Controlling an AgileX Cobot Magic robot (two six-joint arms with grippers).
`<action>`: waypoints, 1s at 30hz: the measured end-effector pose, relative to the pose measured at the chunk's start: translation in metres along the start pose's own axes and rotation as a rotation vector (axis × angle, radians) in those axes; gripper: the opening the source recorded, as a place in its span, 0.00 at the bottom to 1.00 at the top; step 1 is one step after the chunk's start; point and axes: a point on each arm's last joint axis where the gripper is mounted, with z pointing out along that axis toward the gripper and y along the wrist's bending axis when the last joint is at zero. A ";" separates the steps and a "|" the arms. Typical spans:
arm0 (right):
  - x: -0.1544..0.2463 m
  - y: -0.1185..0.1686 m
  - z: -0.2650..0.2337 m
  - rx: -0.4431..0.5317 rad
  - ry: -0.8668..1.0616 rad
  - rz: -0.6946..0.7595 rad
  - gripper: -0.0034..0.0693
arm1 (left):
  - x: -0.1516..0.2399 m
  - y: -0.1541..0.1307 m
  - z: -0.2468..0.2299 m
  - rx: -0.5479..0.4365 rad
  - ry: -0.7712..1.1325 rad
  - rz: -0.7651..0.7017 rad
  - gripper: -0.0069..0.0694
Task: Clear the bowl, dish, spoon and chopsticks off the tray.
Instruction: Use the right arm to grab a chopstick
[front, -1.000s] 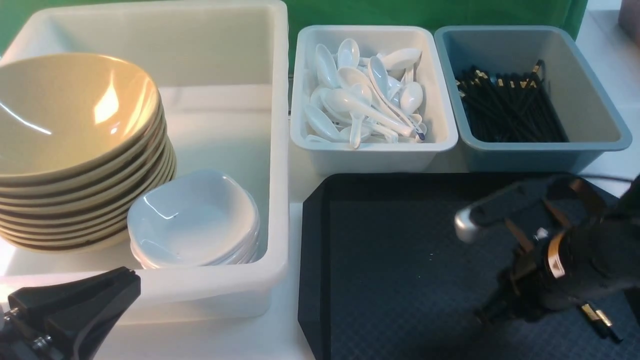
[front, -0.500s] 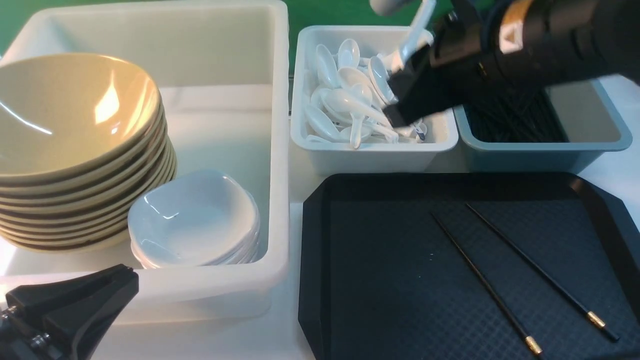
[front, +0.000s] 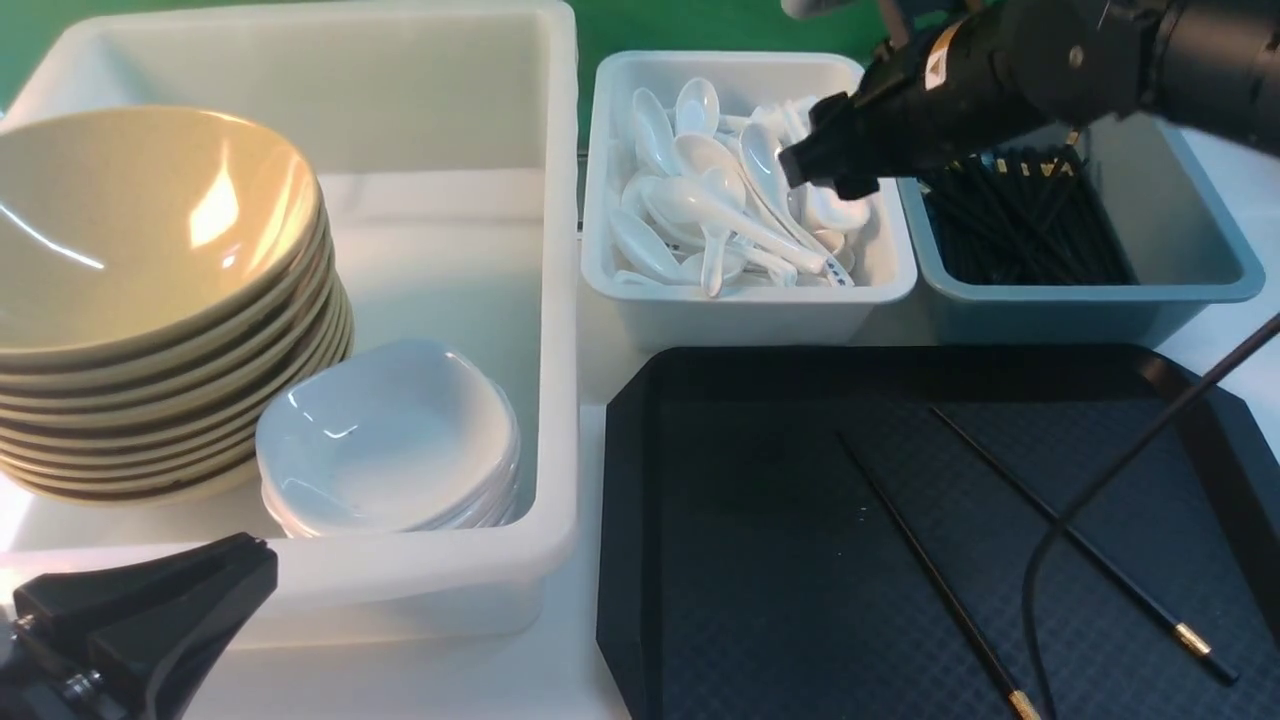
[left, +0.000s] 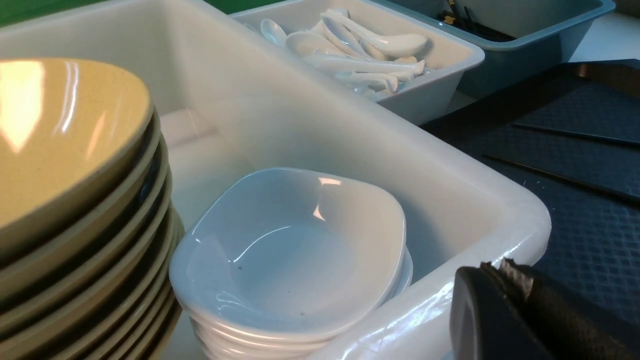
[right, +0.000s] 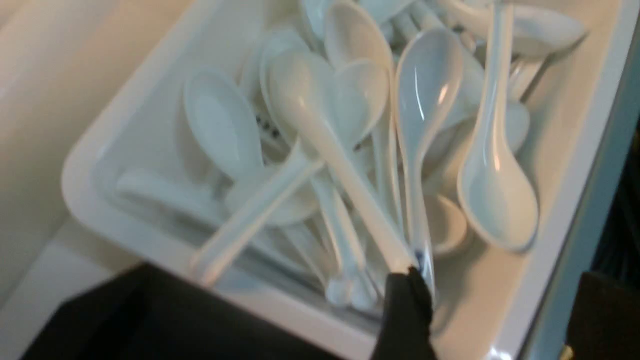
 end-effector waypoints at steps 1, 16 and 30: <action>0.002 -0.001 -0.008 0.006 0.050 -0.026 0.71 | 0.000 0.000 0.000 0.000 0.003 0.003 0.08; 0.179 -0.045 0.021 0.065 0.612 0.080 0.74 | 0.000 0.000 0.000 -0.002 0.000 0.004 0.08; 0.176 -0.025 0.032 -0.123 0.429 0.304 0.67 | 0.000 0.000 0.000 -0.004 -0.003 0.004 0.08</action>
